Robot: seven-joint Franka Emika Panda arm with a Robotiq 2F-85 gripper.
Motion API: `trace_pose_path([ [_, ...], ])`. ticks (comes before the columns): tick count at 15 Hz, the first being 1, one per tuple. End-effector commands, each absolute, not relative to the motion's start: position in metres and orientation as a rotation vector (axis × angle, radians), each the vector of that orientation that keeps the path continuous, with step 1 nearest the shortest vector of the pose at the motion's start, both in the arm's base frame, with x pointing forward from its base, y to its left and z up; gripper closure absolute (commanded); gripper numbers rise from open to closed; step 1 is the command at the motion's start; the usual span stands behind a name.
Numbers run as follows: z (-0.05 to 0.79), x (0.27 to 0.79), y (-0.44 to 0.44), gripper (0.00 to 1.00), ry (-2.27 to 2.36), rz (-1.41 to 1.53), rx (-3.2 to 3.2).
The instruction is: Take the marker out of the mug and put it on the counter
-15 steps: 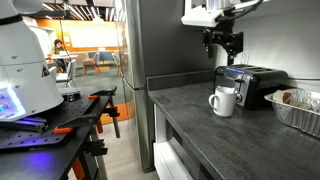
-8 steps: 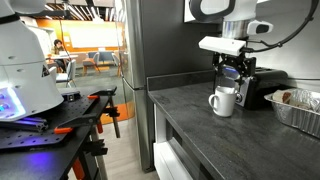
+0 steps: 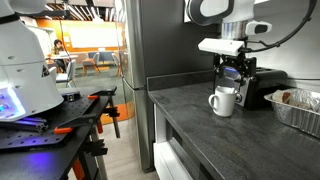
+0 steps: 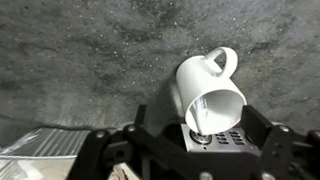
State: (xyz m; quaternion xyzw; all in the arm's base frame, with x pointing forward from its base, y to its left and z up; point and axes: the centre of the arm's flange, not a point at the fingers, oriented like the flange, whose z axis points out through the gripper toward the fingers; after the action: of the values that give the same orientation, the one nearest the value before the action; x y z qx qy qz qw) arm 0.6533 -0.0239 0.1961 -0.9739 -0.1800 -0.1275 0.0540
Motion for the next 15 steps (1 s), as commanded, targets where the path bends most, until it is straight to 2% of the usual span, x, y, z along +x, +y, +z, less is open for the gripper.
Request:
trace_pose_path([
  [1,0.192,0.655,-0.002,0.0,-0.516,-0.423,-3.016],
  [2,0.192,0.657,0.007,0.04,-0.524,-0.424,-3.026],
  [3,0.192,0.659,0.015,0.14,-0.53,-0.416,-3.028],
  [6,0.188,0.669,0.039,0.32,-0.54,-0.4,-3.025],
  [7,0.187,0.672,0.044,0.33,-0.535,-0.395,-3.03],
  [8,0.185,0.677,0.049,0.4,-0.531,-0.393,-3.029],
  [9,0.181,0.682,0.053,0.37,-0.525,-0.39,-3.028],
  [11,0.175,0.691,0.055,0.43,-0.502,-0.405,-3.022],
  [14,0.164,0.704,0.056,0.4,-0.475,-0.419,-3.014],
  [15,0.16,0.708,0.056,0.44,-0.467,-0.415,-3.013],
])
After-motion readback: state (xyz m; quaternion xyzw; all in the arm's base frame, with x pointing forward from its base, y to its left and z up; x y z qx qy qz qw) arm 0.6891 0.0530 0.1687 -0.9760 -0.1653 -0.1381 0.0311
